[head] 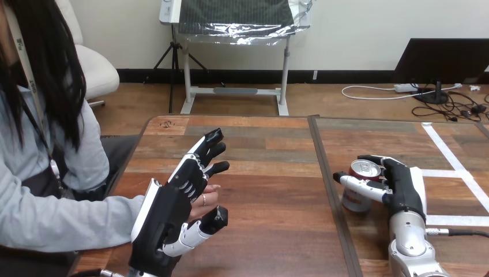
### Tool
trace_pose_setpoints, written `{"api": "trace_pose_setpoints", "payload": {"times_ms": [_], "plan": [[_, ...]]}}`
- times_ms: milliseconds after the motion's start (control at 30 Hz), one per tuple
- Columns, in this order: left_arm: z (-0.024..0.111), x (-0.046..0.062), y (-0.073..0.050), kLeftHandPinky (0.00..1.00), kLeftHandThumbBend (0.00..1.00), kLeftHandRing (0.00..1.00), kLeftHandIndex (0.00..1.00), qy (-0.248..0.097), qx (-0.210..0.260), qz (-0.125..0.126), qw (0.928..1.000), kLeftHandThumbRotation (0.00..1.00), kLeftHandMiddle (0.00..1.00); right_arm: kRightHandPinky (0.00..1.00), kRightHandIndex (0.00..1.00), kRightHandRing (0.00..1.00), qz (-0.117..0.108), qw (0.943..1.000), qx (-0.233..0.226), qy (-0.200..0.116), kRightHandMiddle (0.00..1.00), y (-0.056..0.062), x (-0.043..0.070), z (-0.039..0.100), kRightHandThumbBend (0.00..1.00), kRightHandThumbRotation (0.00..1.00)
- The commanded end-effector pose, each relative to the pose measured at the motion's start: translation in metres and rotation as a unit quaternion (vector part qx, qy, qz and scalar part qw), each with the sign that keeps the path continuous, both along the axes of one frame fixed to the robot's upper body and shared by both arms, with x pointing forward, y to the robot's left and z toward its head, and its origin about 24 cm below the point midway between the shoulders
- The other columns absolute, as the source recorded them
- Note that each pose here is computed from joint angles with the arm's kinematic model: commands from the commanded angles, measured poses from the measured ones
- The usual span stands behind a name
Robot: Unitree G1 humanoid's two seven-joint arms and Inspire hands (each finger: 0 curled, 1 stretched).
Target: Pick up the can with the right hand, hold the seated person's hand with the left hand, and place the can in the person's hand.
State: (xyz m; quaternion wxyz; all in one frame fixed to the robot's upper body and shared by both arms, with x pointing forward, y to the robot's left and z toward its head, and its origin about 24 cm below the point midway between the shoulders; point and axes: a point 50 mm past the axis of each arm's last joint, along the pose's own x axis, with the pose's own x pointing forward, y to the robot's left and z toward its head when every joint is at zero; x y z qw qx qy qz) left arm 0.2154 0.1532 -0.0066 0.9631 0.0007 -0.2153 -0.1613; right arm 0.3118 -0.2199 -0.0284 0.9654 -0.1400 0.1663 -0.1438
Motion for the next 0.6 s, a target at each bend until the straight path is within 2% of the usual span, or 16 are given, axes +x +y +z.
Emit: {"api": "trace_pose_setpoints", "payload": {"times_ms": [0,333,567], "plan": [[0.0179,0.0133,-0.0003,0.82,1.00,0.92,0.90,-0.047,-0.002,-0.004,0.9989,0.67,0.94,0.63,0.66,0.61,-0.006,0.9997,0.021,0.010,0.66,0.0062,-0.0052,-0.0079,0.72,0.00],[0.0185,0.0143,-0.0007,0.84,1.00,0.92,0.90,-0.049,-0.005,-0.005,0.9987,0.66,0.94,0.64,0.65,0.60,-0.014,0.9996,0.026,-0.003,0.64,0.0069,-0.0035,-0.0051,0.73,0.00],[0.0186,0.0145,-0.0005,0.84,1.00,0.93,0.90,-0.051,-0.005,-0.007,0.9987,0.65,0.94,0.58,0.63,0.55,-0.019,0.9991,0.034,-0.014,0.63,0.0077,-0.0026,-0.0034,0.75,0.00]]}}
